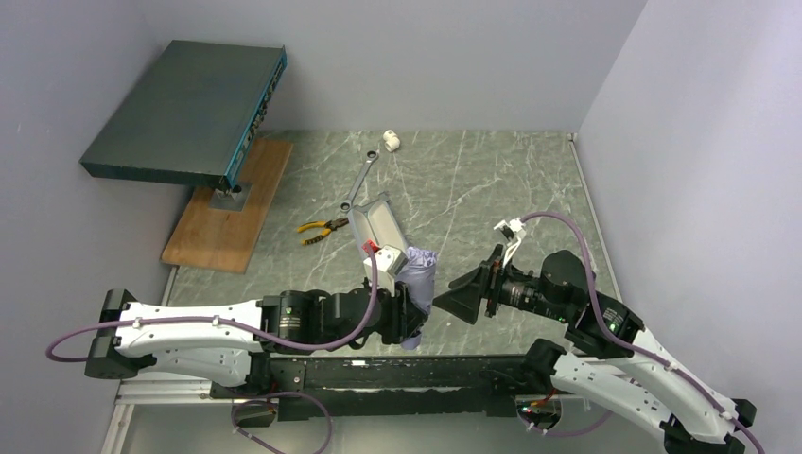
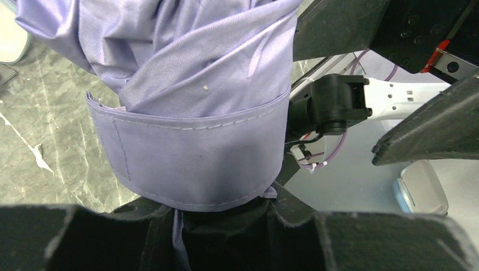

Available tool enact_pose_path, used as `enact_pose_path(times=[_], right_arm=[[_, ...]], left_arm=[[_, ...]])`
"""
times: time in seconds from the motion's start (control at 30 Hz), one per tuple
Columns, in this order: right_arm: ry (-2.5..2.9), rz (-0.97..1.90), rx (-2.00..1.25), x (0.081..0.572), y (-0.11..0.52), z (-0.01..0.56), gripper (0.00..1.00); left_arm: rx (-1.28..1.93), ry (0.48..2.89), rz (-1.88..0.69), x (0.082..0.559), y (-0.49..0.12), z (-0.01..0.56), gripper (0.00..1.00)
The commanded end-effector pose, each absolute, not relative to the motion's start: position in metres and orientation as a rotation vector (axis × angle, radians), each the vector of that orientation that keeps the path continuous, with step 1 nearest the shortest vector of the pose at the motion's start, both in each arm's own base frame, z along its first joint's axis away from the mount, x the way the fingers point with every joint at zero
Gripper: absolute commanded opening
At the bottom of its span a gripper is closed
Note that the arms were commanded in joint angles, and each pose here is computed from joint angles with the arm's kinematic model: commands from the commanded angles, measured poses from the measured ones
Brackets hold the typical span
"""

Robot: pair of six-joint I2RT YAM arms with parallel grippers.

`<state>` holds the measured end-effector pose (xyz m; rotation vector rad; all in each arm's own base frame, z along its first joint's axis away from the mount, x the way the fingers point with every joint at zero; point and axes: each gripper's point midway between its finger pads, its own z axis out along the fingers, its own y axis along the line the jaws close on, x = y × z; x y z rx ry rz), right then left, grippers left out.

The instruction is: Open the umbrella

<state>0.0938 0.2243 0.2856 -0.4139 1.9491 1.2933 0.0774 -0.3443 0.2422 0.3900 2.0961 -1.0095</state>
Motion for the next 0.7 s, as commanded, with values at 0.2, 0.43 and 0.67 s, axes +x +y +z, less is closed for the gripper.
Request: enact_pose_path(times=[0.2,0.43,0.67], right_arm=[[1.927,1.284,-0.368,0.110,0.240,0.297,0.80],[1.923,1.282,-0.383,0.113,0.254,0.289,0.67],[1.947,1.140,-0.314,0.128,0.238,0.276,0.26]], left_arm=[[0.287,1.975,-1.138,0.085,-0.359,0.285,0.00],[0.301,1.970,-1.157,0.082,-0.362,0.284,0.00],[0.302,1.953,-1.197,0.079,-0.356,0.289,0.00]])
